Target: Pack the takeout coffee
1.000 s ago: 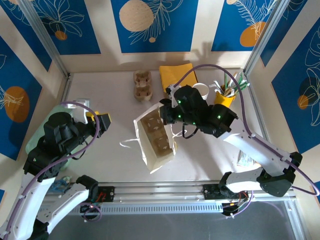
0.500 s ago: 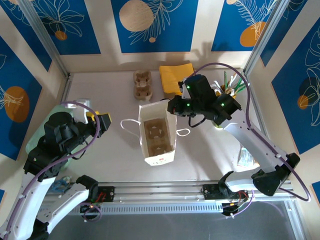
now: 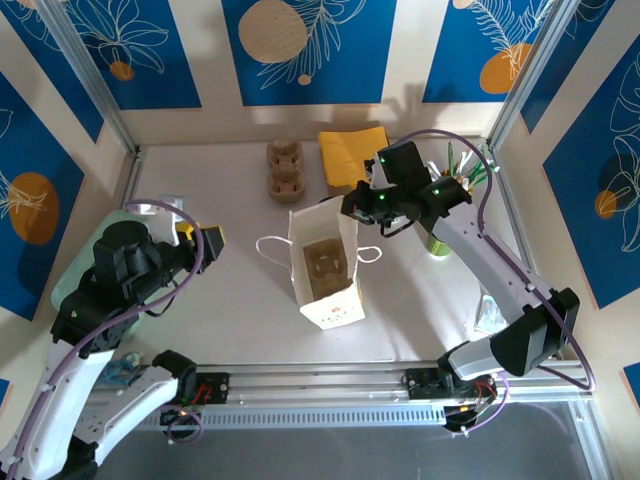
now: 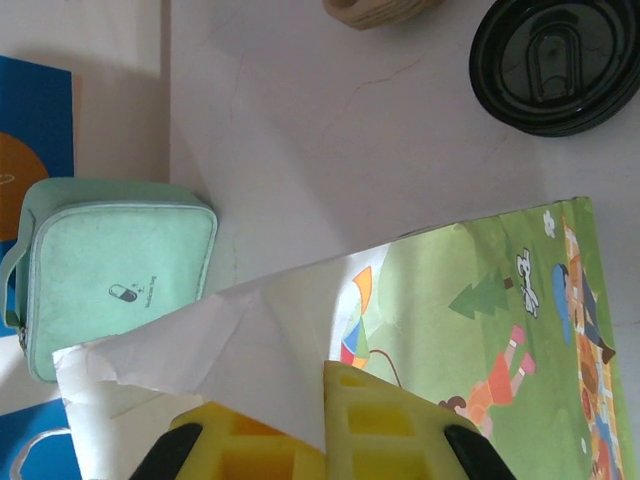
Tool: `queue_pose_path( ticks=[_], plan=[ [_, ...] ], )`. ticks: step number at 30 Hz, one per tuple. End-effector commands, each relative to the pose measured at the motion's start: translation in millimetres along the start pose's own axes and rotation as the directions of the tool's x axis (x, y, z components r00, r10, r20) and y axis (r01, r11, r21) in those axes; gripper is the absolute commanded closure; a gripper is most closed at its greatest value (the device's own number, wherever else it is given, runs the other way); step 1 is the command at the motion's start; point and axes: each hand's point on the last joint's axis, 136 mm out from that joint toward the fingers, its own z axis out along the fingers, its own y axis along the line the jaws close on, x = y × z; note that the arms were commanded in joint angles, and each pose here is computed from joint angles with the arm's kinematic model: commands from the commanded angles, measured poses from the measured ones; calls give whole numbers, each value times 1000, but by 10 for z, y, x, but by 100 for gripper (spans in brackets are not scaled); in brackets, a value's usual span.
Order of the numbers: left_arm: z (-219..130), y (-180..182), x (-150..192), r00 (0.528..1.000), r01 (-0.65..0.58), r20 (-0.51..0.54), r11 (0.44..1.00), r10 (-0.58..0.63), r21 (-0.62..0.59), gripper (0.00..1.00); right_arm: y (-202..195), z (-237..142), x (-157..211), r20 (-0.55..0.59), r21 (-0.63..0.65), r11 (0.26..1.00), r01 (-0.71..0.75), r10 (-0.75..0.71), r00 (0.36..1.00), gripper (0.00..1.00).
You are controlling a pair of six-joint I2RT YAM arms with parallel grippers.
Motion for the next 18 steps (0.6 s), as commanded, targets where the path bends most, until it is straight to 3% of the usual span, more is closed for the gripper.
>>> queue_pose_path(
  ticks=[1, 16, 18],
  plan=[
    [-17, -31, -51, 1000, -13, 24, 1000, 13, 13, 45, 10, 39, -47, -25, -48, 999, 3, -4, 1000, 100],
    [4, -25, -58, 999, -21, 24, 1000, 21, 9, 45, -300, 101, -290, 1, -25, 996, -82, 82, 997, 100],
    [4, -22, -52, 1000, -21, 23, 1000, 20, 8, 45, -335, 112, -299, 2, -19, 996, -91, 91, 996, 96]
  ],
)
